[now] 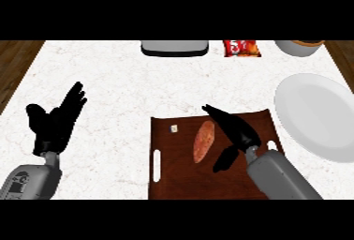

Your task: Pick the sweet potato from the tray and place it in the plate

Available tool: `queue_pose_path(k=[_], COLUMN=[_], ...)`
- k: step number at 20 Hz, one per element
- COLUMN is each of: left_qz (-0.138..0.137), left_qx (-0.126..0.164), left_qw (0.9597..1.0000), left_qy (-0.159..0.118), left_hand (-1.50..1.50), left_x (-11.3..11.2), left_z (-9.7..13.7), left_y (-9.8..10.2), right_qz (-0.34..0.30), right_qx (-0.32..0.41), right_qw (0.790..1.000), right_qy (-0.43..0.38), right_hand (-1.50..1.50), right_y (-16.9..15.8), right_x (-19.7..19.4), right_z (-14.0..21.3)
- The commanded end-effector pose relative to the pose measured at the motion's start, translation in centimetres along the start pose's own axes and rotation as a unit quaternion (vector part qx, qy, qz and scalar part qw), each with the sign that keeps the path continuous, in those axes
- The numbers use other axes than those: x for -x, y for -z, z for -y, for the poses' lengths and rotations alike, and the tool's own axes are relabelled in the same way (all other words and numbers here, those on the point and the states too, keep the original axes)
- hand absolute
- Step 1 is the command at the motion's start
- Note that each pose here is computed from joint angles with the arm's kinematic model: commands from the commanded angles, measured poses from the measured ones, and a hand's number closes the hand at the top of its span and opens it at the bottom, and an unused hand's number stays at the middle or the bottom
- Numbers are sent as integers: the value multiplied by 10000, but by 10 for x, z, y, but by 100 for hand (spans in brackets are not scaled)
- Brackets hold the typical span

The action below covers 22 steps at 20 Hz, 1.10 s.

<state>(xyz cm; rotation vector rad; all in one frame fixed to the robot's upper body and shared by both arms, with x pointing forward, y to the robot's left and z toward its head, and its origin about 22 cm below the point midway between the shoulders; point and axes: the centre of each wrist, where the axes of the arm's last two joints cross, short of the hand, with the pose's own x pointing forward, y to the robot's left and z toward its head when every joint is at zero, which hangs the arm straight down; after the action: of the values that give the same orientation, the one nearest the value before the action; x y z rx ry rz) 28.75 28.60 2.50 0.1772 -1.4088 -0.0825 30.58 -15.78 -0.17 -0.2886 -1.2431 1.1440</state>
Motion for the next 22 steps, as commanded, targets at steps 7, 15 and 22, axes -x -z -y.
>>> queue_pose_path(k=[7, 15, 22], left_qz=[42, -137, 4], left_qx=[2, 52, -65], left_qw=[10000, 9999, 10000], left_qy=[-42, -39, -35], left_hand=[0, 0, 0], left_x=[18, 6, -2], left_z=[4, -6, 14], left_y=[-3, -10, -1], right_qz=[-252, -167, 432], right_qx=[-56, -567, -659], right_qw=[9994, 9968, 9956], right_qy=[-219, -537, -516], right_hand=[-150, -150, 150], right_y=[21, 27, 32], right_x=[3, -9, 7], right_z=[-5, -21, -50])
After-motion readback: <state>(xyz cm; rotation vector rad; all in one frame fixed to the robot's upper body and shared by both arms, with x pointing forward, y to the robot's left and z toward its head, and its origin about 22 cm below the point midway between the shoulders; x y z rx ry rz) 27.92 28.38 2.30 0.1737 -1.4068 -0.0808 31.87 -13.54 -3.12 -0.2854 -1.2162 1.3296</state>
